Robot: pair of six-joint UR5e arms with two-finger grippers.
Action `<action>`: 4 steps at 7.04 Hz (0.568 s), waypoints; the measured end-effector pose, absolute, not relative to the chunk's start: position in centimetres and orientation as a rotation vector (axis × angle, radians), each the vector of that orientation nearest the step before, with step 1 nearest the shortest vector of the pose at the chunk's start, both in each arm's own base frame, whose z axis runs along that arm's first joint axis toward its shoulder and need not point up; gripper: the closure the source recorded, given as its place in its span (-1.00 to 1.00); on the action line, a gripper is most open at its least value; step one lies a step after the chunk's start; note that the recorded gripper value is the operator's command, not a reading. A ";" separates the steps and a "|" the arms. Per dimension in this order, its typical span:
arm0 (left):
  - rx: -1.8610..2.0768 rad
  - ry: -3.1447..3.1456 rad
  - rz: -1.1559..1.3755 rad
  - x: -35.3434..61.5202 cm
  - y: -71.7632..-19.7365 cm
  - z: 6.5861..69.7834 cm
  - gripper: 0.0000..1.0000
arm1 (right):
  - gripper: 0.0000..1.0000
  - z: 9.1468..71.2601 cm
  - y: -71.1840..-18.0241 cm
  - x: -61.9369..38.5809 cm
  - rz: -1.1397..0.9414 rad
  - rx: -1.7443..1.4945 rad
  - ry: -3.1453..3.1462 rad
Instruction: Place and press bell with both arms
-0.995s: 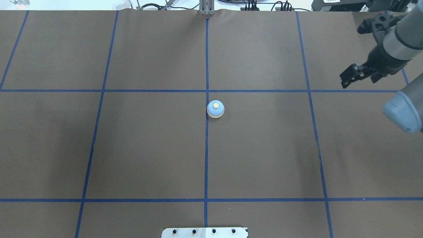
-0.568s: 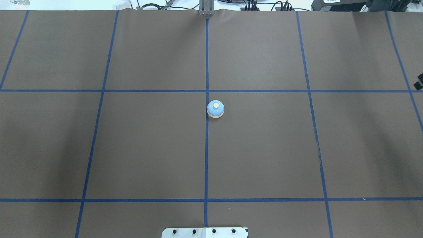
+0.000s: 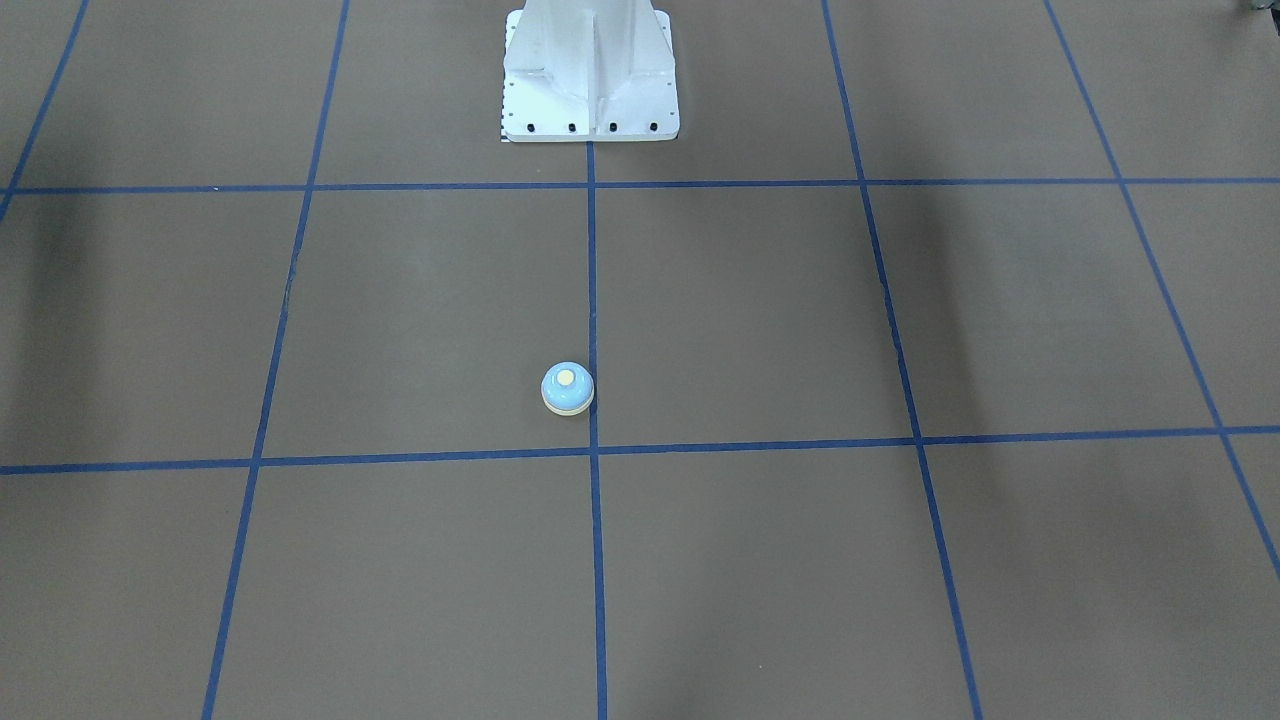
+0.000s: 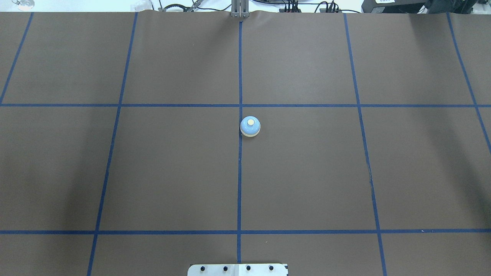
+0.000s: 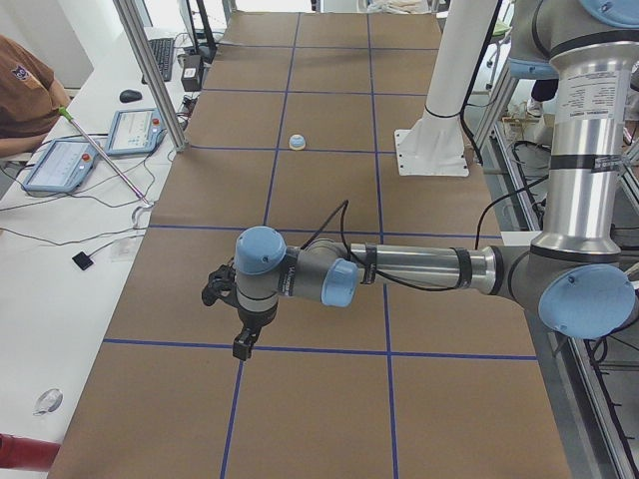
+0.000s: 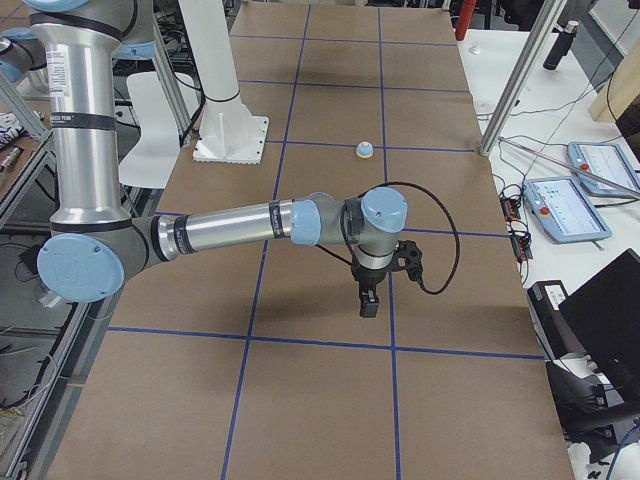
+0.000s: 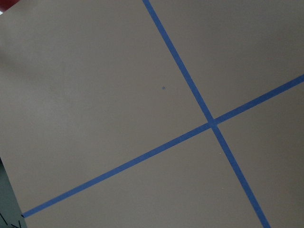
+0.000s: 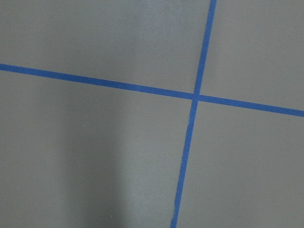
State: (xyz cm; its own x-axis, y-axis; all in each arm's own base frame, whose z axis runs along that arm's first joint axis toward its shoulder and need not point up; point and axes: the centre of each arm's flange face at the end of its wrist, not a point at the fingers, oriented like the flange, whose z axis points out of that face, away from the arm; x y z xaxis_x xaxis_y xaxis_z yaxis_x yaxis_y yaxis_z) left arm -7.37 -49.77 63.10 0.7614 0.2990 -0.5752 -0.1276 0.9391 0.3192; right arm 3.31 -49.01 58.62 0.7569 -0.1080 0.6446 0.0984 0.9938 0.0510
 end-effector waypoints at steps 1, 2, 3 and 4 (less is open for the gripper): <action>0.264 0.673 0.224 -7.3 -49.1 63.1 -1.00 | -1.00 59.7 -48.1 3.8 -0.094 -0.006 -0.705; 0.260 0.674 0.220 -7.3 -48.8 63.2 -1.00 | -1.00 61.3 -46.9 4.1 -0.076 -0.035 -0.717; 0.254 0.676 0.218 -7.2 -48.4 63.5 -1.00 | -1.00 62.3 -46.2 4.3 -0.060 -0.056 -0.736; 0.245 0.678 0.216 -7.1 -47.8 63.9 -1.00 | -1.00 63.1 -45.7 4.5 -0.045 -0.072 -0.753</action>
State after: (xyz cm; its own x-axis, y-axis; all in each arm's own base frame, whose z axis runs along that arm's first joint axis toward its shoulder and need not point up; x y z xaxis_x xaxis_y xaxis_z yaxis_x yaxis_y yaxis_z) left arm -7.10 -47.85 63.92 0.7586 0.2754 -0.5905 -0.1172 0.9492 0.2921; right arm 4.51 -45.74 63.12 0.7285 -0.0150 0.6849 0.0670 0.9965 -0.0495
